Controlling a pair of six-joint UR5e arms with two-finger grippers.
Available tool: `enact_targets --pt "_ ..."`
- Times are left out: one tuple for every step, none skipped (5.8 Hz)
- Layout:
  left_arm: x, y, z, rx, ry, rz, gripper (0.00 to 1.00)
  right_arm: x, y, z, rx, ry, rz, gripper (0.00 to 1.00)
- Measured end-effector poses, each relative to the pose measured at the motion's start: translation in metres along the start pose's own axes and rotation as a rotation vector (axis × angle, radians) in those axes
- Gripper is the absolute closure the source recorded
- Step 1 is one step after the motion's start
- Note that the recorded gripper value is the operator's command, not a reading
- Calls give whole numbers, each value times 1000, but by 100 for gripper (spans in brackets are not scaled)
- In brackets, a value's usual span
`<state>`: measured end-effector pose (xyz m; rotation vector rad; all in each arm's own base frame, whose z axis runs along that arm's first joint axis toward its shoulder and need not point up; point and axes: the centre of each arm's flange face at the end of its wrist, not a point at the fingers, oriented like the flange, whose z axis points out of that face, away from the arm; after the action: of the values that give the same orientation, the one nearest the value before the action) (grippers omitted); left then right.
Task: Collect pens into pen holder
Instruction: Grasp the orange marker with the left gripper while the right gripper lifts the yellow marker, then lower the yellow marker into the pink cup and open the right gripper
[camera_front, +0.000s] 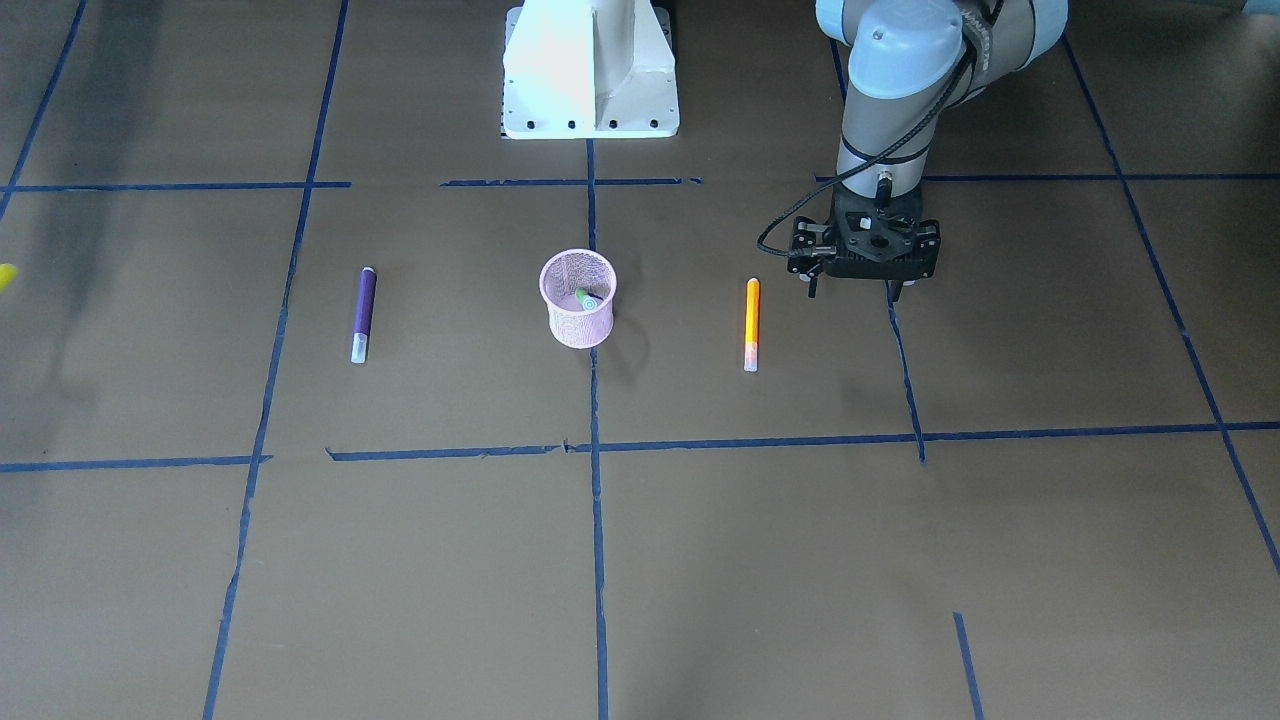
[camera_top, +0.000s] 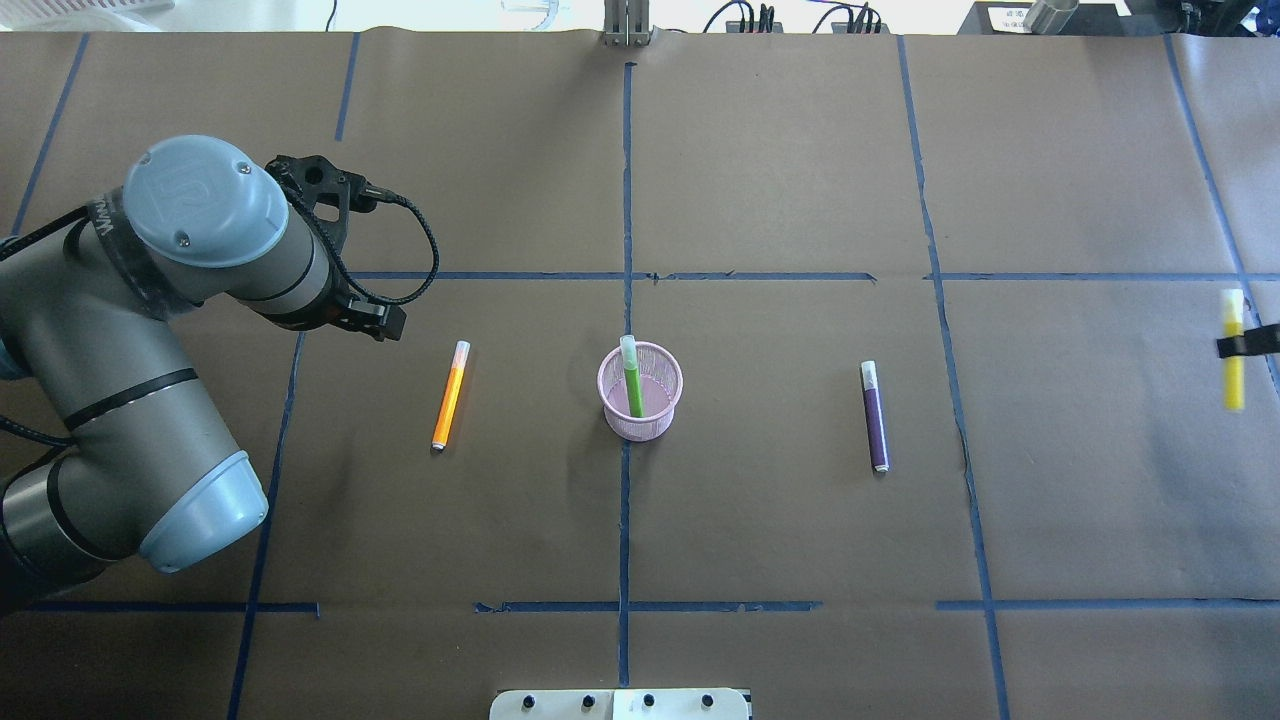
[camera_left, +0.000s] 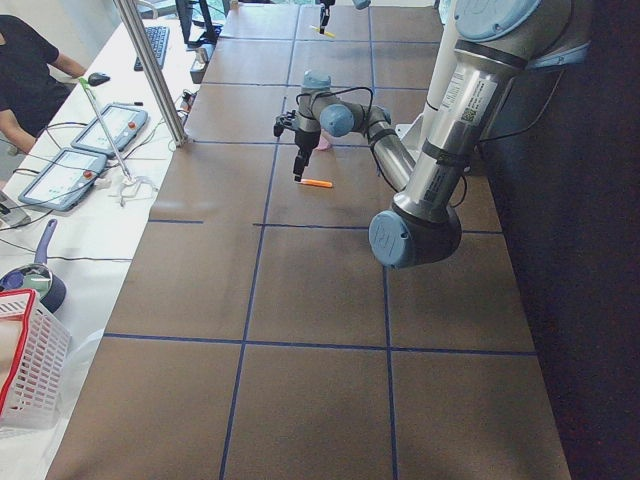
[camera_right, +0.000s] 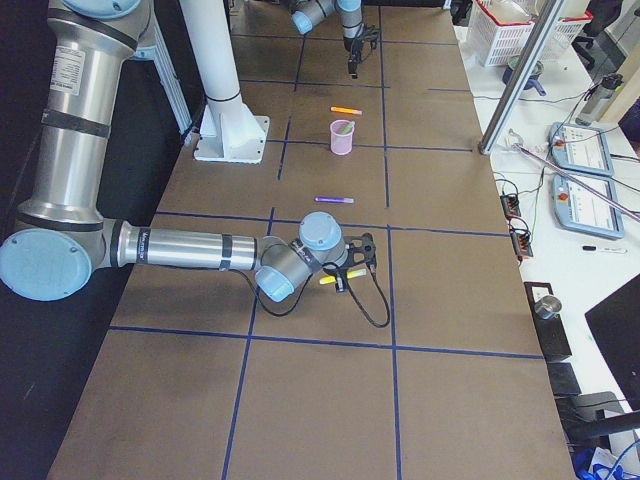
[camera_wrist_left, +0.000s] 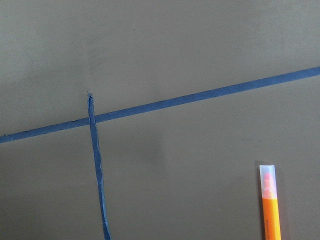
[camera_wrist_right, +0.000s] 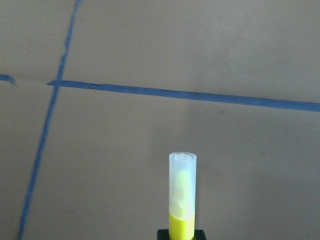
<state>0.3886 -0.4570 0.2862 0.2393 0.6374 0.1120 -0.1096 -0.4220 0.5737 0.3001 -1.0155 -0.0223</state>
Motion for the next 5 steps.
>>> enact_targets --pt "0 0 -1 1 2 1 5 -76 -17 8 50 -65 17 100" --pt "1 0 -2 2 5 1 5 -157 -23 21 120 -114 19 100" --pt "1 0 -3 4 7 2 5 -229 -21 39 210 -151 18 100" --pt "1 0 -3 5 7 2 5 -293 -14 60 307 -168 38 100" --pt "1 1 -1 3 6 3 4 -366 2 83 413 -157 56 100"
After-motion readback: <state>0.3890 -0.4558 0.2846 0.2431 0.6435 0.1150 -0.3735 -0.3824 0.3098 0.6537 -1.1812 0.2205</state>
